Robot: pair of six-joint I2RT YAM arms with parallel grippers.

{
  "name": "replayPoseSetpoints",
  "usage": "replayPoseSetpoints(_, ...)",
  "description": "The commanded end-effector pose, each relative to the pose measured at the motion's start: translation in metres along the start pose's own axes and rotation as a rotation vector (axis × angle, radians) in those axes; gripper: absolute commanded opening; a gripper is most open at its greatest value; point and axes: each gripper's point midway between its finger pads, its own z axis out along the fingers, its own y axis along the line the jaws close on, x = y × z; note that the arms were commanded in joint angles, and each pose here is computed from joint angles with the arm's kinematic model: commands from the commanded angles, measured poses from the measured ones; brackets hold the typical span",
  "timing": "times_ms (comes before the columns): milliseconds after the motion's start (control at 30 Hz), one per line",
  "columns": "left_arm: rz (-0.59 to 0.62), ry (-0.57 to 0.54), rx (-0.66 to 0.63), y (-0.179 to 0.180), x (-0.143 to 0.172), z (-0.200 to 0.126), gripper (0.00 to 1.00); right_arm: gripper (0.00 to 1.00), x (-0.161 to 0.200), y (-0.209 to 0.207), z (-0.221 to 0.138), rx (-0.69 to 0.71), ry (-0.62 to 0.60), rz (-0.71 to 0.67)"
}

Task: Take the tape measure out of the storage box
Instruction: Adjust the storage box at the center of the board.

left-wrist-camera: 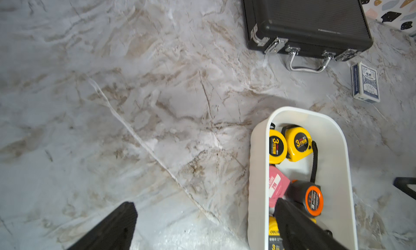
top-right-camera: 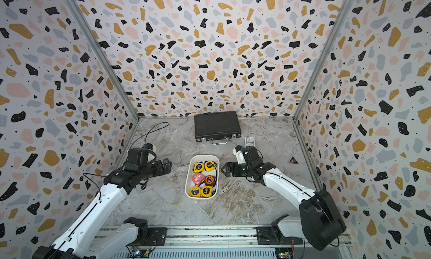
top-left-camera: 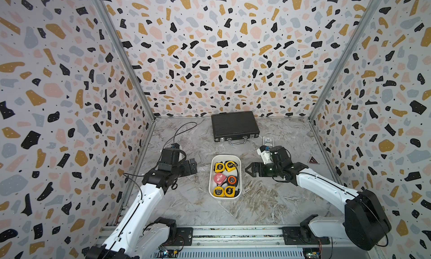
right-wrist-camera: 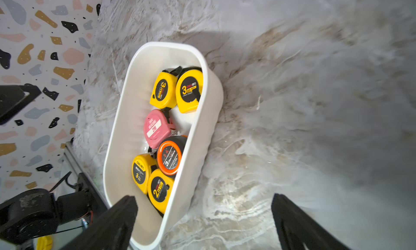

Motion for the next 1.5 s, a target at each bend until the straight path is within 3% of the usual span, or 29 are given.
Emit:
replayPoseSetpoints(0, -0.058, 0.107, 0.03, -0.005, 0.031, -0.004, 1.0, 0.99, -0.005, 0.022, 0.012, -0.089, 0.005, 0.051)
replayPoseSetpoints(333, -0.072, 0.184, 0.003, -0.011, 0.048, 0.001, 1.0, 0.99, -0.025, 0.065, 0.06, -0.181, 0.036, 0.003)
replayPoseSetpoints(733, -0.052, 0.233, -0.051, -0.014, 0.053, 0.009, 1.0, 0.99, -0.022, 0.095, 0.084, -0.247, 0.108, -0.016)
replayPoseSetpoints(1000, 0.013, 0.29, -0.087, -0.044, 0.051, 0.016, 1.0, 0.99, -0.02, 0.064, 0.053, -0.035, 0.102, -0.066)
replayPoseSetpoints(1233, 0.253, 0.34, -0.103, -0.083, 0.044, 0.027, 0.97, 0.99, -0.008, 0.025, 0.018, 0.039, 0.1, 0.064)
replayPoseSetpoints(1467, 0.404, 0.41, -0.087, -0.11, 0.045, 0.051, 0.85, 0.99, 0.007, -0.001, -0.014, 0.064, 0.088, 0.153)
